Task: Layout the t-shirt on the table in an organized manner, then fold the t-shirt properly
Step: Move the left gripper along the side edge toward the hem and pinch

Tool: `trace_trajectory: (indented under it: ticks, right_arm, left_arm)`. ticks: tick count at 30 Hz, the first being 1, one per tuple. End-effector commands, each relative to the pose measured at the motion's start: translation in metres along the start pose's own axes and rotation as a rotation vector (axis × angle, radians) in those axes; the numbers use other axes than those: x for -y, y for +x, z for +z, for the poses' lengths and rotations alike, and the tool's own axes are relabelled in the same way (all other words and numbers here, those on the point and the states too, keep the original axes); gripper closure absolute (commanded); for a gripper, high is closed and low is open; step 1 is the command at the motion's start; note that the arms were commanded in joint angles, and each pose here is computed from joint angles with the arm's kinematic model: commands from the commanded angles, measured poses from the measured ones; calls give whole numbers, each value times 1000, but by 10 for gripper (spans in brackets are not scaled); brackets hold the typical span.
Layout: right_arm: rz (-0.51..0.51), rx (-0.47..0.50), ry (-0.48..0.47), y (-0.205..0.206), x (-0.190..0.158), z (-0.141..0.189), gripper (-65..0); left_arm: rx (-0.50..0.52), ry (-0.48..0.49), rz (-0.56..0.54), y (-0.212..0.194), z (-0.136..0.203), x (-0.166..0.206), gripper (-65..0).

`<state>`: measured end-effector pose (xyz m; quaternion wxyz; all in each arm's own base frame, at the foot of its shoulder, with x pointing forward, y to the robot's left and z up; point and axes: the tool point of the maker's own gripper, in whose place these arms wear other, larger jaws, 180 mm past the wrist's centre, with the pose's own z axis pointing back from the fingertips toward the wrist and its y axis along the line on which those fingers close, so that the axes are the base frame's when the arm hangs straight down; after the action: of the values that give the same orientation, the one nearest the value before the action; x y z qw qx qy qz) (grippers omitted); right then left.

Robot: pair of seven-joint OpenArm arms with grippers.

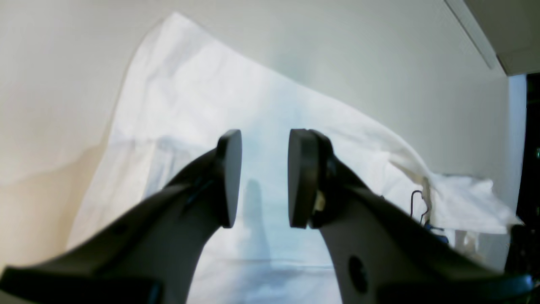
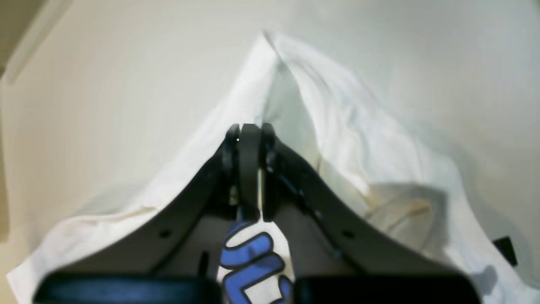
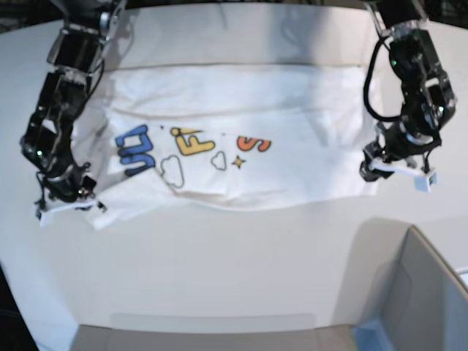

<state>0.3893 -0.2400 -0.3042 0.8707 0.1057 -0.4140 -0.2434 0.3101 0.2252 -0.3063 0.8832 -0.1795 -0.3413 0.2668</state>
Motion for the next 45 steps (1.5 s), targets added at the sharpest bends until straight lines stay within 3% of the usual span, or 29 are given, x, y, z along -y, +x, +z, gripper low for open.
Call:
trace_trajectory:
  ticks: [1, 4, 11, 18, 20, 25, 33, 45]
  right_arm:
    - [9, 46, 15, 16, -6, 5, 0]
    - [7, 47, 13, 16, -5, 5, 0]
    - [9, 30, 3, 10, 1, 3, 0]
    - [15, 29, 6, 10, -1, 3, 0]
    - [15, 29, 6, 10, -1, 3, 0]
    - [17, 31, 4, 11, 0, 3, 0]
    - [17, 31, 1, 11, 1, 4, 0]
    - [14, 31, -1, 11, 3, 4, 0]
  left_arm:
    - [35, -18, -8, 17, 0, 7, -201]
    - [18, -19, 45, 28, -17, 5, -210]
    - [4, -20, 113, 47, -40, 4, -324]
    - [-73, 99, -15, 30, -84, -13, -343]
    - [-57, 153, -77, 29, -94, -26, -342]
    - [55, 286, -88, 52, -86, -50, -342]
    - [68, 308, -219, 51, -91, -39, -342]
    - [55, 393, -284, 50, -113, -59, -319]
